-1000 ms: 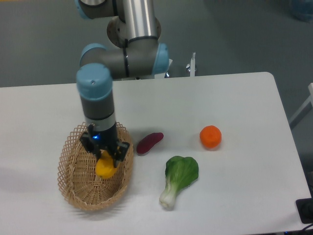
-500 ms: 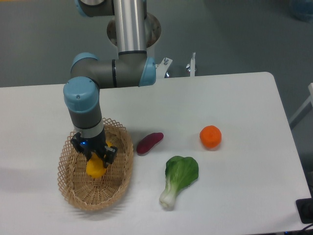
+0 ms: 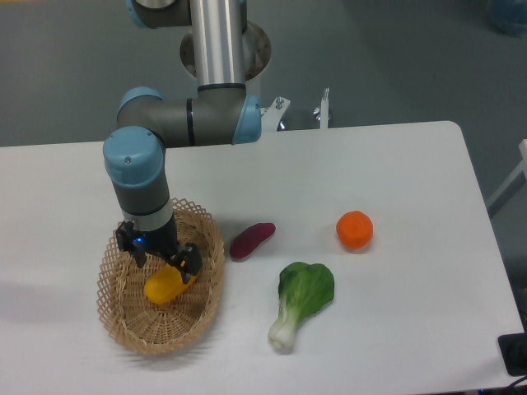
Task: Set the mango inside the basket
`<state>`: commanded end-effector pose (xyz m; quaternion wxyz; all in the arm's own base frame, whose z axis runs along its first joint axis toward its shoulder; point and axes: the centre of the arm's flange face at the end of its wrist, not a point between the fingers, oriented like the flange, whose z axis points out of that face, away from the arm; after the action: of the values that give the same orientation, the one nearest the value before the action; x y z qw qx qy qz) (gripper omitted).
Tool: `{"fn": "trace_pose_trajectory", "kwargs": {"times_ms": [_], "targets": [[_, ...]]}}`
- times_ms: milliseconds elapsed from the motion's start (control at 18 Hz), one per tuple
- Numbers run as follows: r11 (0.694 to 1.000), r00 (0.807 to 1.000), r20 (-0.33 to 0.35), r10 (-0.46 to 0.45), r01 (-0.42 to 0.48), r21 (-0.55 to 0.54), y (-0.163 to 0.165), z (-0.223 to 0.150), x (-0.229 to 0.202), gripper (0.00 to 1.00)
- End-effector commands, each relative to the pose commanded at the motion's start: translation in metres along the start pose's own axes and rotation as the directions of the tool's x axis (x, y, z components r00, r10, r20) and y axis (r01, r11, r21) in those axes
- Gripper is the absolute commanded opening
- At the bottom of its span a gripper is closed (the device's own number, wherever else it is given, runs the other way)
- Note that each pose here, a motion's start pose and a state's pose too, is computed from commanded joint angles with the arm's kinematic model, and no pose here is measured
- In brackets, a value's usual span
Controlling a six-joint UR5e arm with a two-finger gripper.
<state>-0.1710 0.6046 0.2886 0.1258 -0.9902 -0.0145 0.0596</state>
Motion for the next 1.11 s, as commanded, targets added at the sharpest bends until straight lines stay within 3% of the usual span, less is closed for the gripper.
{"fn": "trace_pose_trajectory", "kwargs": {"times_ms": [222, 667, 833, 1111], "targets": [[0.999, 0.999, 0.02, -0.037, 0.037, 0.001, 0.008, -0.03, -0.043, 1.0], [0.994, 0.999, -0.018, 0.048, -0.049, -0.093, 0.028, -0.085, -0.137, 1.0], [0.984, 0.993, -0.072, 0.096, -0.105, -0.144, 0.042, -0.096, -0.167, 1.0], [0.977, 0.983, -0.109, 0.15, -0.164, -0.134, 0.072, -0.129, -0.207, 1.0]]}}
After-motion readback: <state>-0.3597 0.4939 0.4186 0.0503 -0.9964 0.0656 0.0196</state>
